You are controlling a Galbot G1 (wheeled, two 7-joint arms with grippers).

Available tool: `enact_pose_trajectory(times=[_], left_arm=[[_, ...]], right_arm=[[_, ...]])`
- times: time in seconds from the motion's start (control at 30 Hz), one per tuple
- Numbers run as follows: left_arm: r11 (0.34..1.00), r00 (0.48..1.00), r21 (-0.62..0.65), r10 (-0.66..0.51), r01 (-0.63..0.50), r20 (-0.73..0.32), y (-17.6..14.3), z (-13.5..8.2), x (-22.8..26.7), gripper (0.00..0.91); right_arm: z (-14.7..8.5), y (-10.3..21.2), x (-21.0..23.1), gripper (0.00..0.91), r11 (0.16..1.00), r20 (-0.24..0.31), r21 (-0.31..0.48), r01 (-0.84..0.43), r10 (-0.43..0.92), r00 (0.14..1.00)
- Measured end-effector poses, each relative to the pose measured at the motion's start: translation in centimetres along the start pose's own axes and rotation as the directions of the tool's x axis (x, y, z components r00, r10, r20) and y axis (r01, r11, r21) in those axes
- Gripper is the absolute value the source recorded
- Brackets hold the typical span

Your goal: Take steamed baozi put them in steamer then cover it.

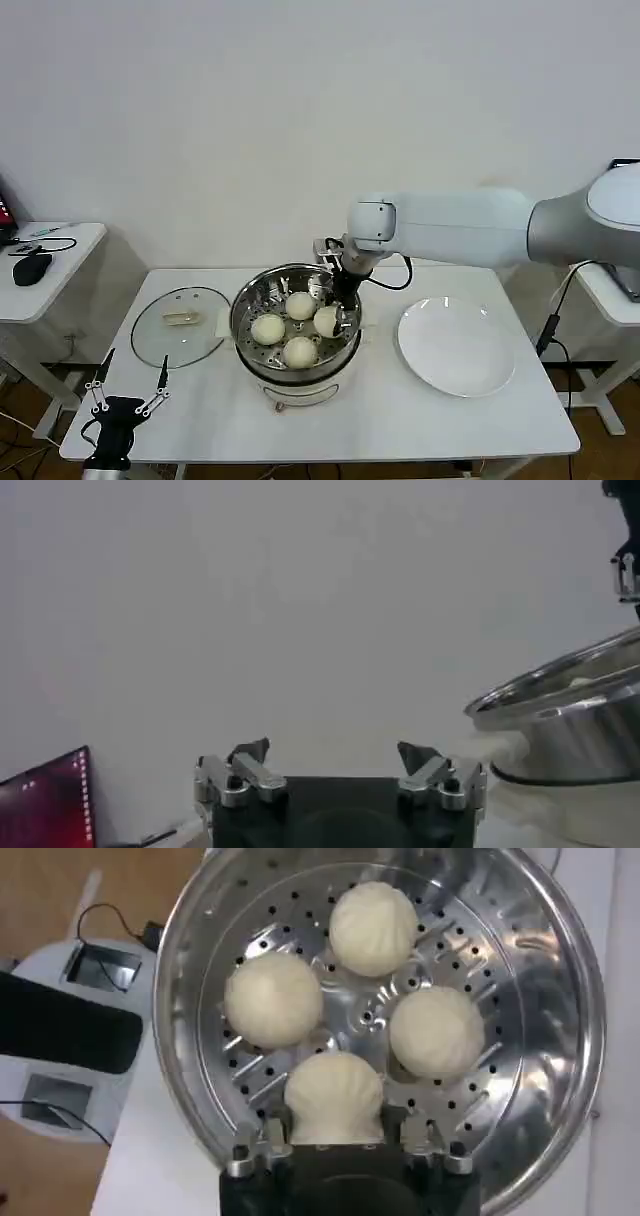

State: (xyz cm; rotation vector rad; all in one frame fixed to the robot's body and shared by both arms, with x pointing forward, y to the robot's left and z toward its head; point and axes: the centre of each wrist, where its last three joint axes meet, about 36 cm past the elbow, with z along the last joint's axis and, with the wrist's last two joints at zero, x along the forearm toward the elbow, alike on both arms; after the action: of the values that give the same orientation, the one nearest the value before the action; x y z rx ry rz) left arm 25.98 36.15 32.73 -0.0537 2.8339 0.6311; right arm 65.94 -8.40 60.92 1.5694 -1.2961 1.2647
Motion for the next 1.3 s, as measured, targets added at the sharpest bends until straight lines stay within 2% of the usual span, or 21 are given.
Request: enact_pose_trajectory(times=[0.4,0.53,0.63,0.73,0.87,0.97,1.1,1.3], left_arm=[[1.000,1.000,0.000,0.007,-0.007,0.009,-0.3,-0.1,-0.5,0.907],[1.000,1.000,-0.001,0.006,-0.006,0.019,-0.2,-0.4,-0.8,0.907],[1.000,1.000,0.000,0.006,-0.006,0.029,-0.3,-0.6,-1.0,0.907],[1.000,0.999,0.002,0.007,-0.007,0.040,-0.3,-0.9,-1.4,0.907],[1.000,0.999,0.003,0.008,-0.009,0.054,-0.4,-1.4,-2.1,0.907],[1.000,0.998,0.005,0.007,-0.007,0.065,-0.5,-1.8,-2.6,0.907],[1.000,0.997,0.005,0.008,-0.009,0.077,-0.5,-2.3,-3.1,0.907],[1.000,0.996,0.014,0.004,-0.006,0.091,-0.7,-2.8,-3.9,0.907]], right_arm=[[0.7,-0.9,2.6,0.907,0.999,0.041,-0.014,-0.047,0.048,0.998],[1.9,-1.3,3.8,0.907,0.994,0.091,-0.045,-0.099,0.102,0.991],[3.5,-1.4,4.5,0.907,0.981,0.154,-0.096,-0.170,0.183,0.971],[5.4,-1.2,4.9,0.907,0.954,0.235,-0.177,-0.243,0.281,0.930],[8.5,-0.4,4.4,0.907,0.888,0.342,-0.325,-0.326,0.431,0.835],[10.7,0.5,3.7,0.907,0.817,0.392,-0.445,-0.367,0.546,0.740],[13.5,2.3,2.0,0.907,0.700,0.410,-0.597,-0.391,0.686,0.601],[16.1,5.6,-1.1,0.907,0.492,0.350,-0.784,-0.378,0.854,0.386]])
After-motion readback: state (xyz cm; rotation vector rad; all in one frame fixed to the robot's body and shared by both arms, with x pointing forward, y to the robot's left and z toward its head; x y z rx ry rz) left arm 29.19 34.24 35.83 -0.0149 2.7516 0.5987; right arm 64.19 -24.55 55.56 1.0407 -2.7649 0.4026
